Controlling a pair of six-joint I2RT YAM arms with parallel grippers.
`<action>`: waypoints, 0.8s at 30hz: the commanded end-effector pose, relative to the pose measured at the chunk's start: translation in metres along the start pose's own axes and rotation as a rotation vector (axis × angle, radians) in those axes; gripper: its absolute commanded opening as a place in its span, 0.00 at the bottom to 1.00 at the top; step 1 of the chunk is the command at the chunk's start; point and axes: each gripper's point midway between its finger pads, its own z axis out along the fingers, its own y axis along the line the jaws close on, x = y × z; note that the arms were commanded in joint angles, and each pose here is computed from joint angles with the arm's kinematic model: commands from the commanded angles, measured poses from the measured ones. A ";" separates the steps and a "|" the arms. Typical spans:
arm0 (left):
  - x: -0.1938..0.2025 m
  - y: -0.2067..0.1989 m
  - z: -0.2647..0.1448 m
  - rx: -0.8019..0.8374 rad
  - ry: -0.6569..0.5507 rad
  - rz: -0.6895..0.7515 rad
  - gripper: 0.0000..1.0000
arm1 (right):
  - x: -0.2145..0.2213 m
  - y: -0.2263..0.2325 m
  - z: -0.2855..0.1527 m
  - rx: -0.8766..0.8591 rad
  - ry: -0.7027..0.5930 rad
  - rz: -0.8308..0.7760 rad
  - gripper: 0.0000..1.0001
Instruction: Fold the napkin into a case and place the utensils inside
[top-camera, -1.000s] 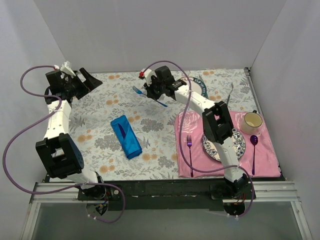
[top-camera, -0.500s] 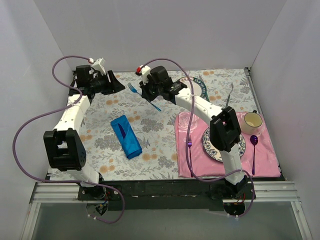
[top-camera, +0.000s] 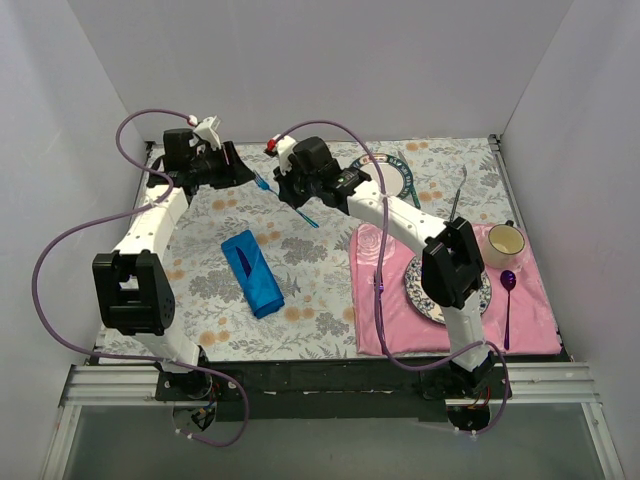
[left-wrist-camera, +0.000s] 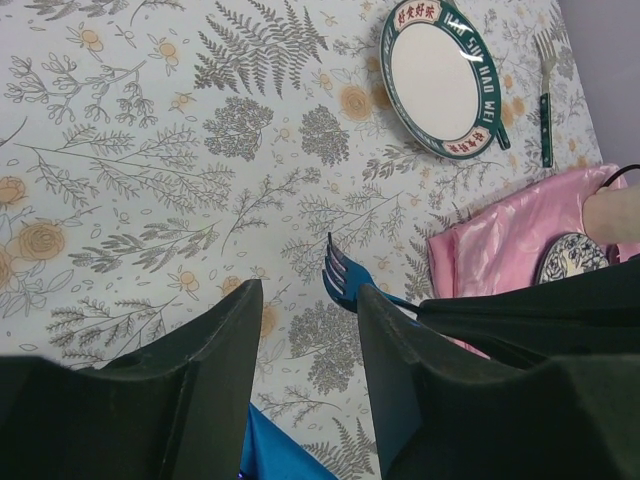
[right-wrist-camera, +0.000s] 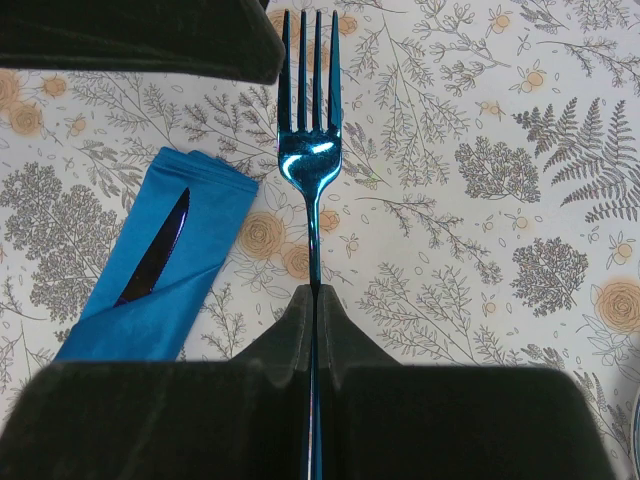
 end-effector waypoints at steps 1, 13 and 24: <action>-0.013 -0.013 -0.002 0.008 -0.025 0.037 0.41 | -0.033 0.008 -0.024 0.003 -0.090 -0.013 0.01; -0.009 -0.016 0.001 0.016 -0.017 0.011 0.28 | -0.035 0.018 -0.031 -0.019 -0.110 -0.032 0.01; -0.003 -0.014 0.005 0.010 0.000 -0.024 0.21 | -0.040 0.020 -0.038 -0.030 -0.124 -0.035 0.01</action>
